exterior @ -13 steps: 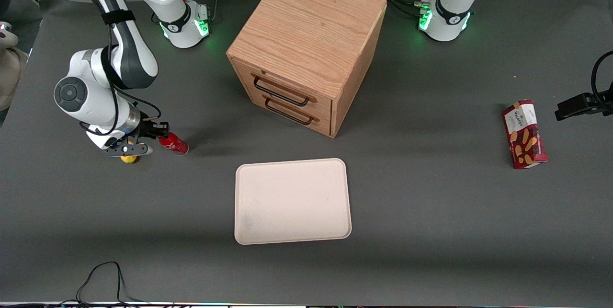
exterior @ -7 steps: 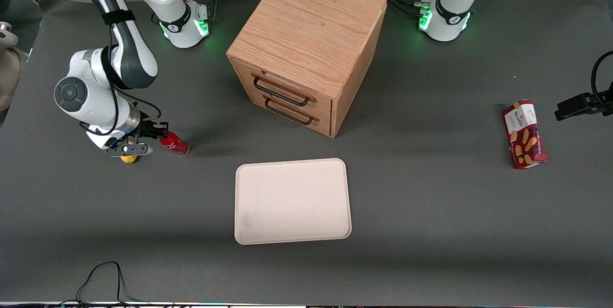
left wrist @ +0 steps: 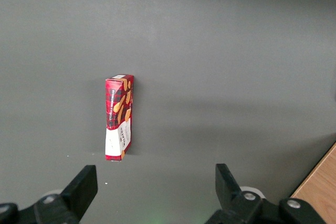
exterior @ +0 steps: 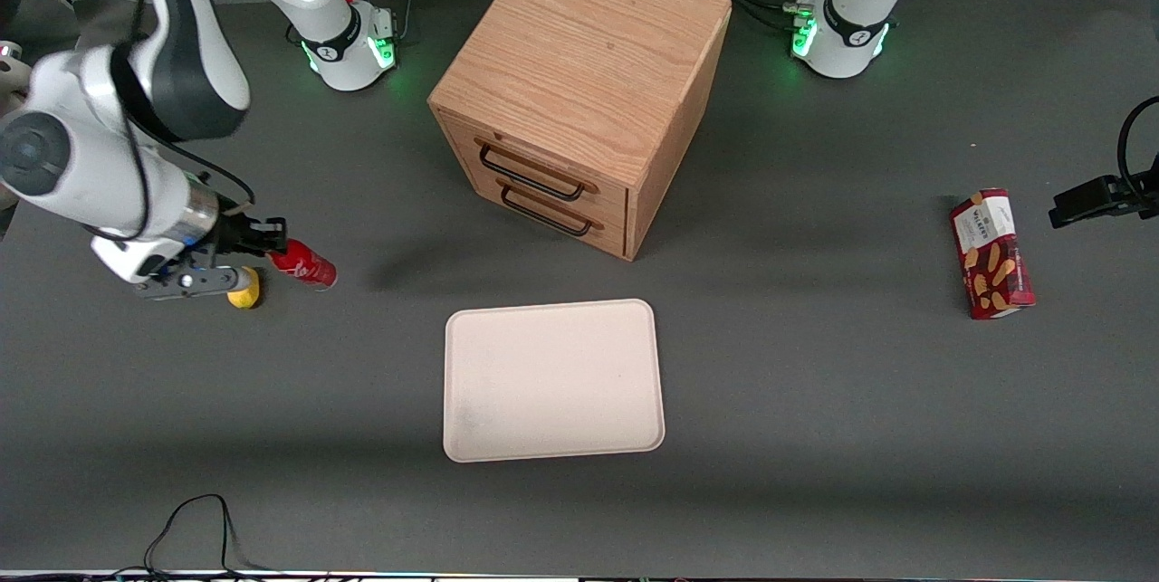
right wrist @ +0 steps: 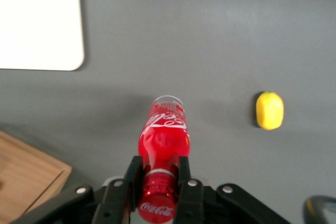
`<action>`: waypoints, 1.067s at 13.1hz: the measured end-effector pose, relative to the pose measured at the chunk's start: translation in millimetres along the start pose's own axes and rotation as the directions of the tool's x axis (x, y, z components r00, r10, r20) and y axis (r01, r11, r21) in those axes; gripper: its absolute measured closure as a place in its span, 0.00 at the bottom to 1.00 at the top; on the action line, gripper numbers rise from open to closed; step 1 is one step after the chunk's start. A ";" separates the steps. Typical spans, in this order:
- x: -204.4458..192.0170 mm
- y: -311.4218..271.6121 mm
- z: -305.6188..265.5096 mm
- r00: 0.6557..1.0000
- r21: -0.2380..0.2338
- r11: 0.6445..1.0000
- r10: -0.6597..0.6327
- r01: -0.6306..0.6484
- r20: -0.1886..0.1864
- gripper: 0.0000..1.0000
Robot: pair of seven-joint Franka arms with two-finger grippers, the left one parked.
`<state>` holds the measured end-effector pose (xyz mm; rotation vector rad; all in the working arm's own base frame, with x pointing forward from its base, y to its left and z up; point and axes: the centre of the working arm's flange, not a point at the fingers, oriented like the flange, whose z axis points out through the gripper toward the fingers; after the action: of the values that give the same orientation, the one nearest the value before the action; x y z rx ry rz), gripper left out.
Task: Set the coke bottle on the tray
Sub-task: 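Lift the bottle and carry it over the white tray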
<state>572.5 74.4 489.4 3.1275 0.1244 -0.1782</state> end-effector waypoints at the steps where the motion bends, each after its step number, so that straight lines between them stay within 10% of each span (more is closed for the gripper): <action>1: -0.5 -6.0 -30.5 1.000 0.000 1.000 -0.011 0.011 -0.005 0.69; 6: 24.7 -46.2 -131.6 0.997 -0.003 0.997 -0.072 0.073 0.007 0.69; 14: 110.5 -143.7 -54.5 0.984 0.049 0.986 -0.155 0.159 -0.089 0.69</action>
<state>676.8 226.9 530.8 3.1808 0.3742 -0.0507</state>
